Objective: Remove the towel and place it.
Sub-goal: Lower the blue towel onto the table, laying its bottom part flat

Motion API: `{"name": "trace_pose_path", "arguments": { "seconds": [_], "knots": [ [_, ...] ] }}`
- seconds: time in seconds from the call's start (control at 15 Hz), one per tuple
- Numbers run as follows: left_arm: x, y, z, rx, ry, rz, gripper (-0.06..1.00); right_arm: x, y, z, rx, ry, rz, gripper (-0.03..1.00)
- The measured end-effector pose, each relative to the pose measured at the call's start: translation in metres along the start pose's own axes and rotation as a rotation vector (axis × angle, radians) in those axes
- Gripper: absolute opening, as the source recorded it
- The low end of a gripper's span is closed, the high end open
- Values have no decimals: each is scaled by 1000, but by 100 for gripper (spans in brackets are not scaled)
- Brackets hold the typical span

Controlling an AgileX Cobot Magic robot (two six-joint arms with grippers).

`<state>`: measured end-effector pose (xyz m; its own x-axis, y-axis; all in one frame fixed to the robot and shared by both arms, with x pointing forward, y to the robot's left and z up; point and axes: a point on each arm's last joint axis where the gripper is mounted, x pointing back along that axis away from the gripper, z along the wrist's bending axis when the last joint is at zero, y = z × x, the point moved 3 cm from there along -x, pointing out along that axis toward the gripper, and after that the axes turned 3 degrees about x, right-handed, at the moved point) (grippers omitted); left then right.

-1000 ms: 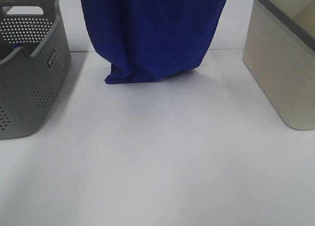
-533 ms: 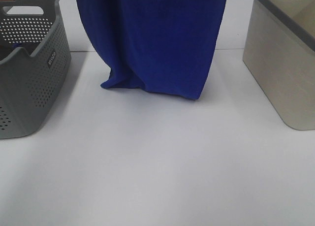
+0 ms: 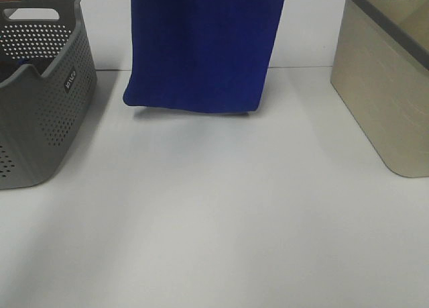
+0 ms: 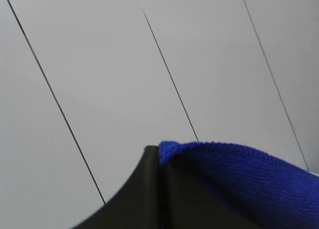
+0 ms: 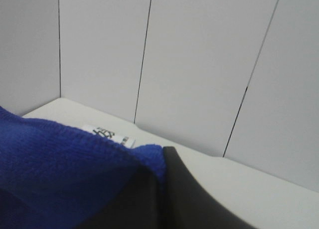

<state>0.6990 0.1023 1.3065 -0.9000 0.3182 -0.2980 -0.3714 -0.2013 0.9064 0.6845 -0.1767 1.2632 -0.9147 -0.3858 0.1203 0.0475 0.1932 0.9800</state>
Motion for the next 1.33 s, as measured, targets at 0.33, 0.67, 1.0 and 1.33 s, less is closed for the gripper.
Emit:
{"name": "trace_pose_path", "arguments": {
  "seconds": [0.33,0.67,1.0,1.33],
  "knots": [
    [-13,-19,15,4,40,-103,0,-5,21,-7,24,-33,-133,2],
    [-13,-38,13,-41,23,58,0,-8,-2,-10,85,25,27,2],
    [-9,-62,10,-51,-5,260,0,-3,-19,-21,81,49,146,2],
    [26,-60,3,-11,-82,590,0,15,-52,7,13,290,458,2]
  ]
}}
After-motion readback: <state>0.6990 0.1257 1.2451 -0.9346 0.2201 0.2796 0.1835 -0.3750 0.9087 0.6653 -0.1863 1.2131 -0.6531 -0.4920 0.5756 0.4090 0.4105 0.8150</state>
